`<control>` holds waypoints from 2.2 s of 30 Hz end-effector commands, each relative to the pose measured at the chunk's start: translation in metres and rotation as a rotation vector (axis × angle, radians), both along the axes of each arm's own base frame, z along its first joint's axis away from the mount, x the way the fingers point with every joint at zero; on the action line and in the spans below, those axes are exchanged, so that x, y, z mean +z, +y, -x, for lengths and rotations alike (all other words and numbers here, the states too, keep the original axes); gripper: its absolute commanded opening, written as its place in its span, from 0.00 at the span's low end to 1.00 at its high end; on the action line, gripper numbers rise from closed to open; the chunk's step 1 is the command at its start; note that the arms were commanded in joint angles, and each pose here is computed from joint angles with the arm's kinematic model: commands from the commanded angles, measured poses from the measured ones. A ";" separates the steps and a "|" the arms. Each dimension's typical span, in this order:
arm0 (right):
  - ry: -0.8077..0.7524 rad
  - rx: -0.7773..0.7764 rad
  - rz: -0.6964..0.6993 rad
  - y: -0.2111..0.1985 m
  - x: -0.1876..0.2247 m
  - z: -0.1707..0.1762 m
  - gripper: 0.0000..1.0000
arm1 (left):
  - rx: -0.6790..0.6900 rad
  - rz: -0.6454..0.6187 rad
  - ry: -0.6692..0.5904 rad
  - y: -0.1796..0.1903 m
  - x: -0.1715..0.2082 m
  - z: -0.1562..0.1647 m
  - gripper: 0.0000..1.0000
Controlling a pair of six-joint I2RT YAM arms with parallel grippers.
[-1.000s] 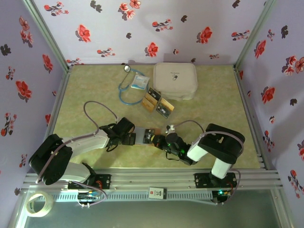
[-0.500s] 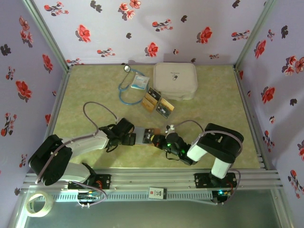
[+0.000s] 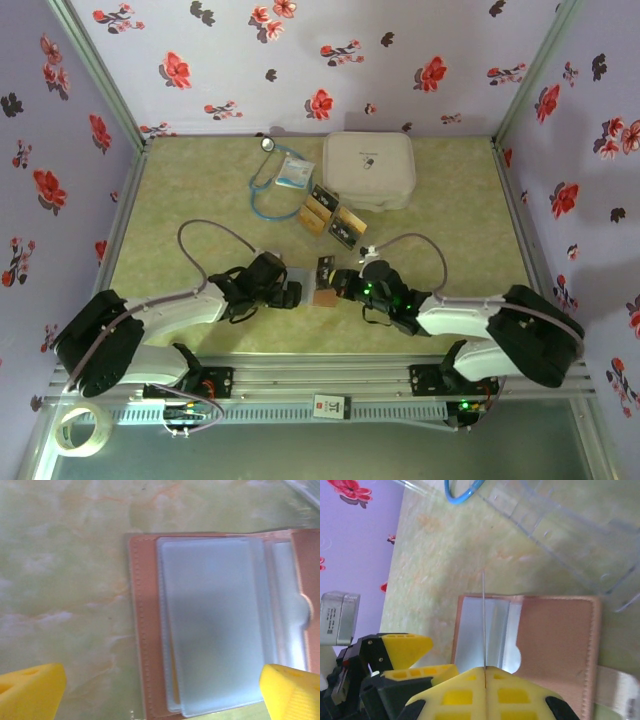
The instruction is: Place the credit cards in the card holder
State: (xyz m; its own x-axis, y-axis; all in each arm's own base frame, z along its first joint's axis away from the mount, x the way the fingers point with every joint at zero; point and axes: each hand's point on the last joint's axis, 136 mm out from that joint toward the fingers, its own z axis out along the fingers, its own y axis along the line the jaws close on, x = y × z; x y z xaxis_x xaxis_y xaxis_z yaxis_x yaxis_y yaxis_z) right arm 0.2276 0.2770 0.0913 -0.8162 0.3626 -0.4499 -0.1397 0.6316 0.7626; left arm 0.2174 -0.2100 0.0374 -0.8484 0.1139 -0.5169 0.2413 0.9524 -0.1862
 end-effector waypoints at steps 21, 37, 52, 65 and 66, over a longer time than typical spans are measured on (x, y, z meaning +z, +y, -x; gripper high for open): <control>0.023 0.001 0.096 -0.047 0.002 -0.005 0.00 | -0.042 0.045 -0.022 -0.051 0.010 0.015 1.00; -0.029 0.084 -0.072 -0.010 0.025 0.002 0.00 | -0.016 -0.182 -0.093 0.008 0.024 -0.009 1.00; -0.008 0.080 -0.045 -0.001 0.006 0.003 0.00 | -0.033 -0.132 -0.075 0.013 0.018 -0.012 1.00; -0.020 0.057 -0.076 0.011 -0.002 0.009 0.00 | -0.050 -0.163 -0.061 0.019 0.006 -0.007 1.00; -0.020 0.059 -0.076 0.012 -0.002 0.010 0.00 | -0.050 -0.164 -0.059 0.019 0.005 -0.007 1.00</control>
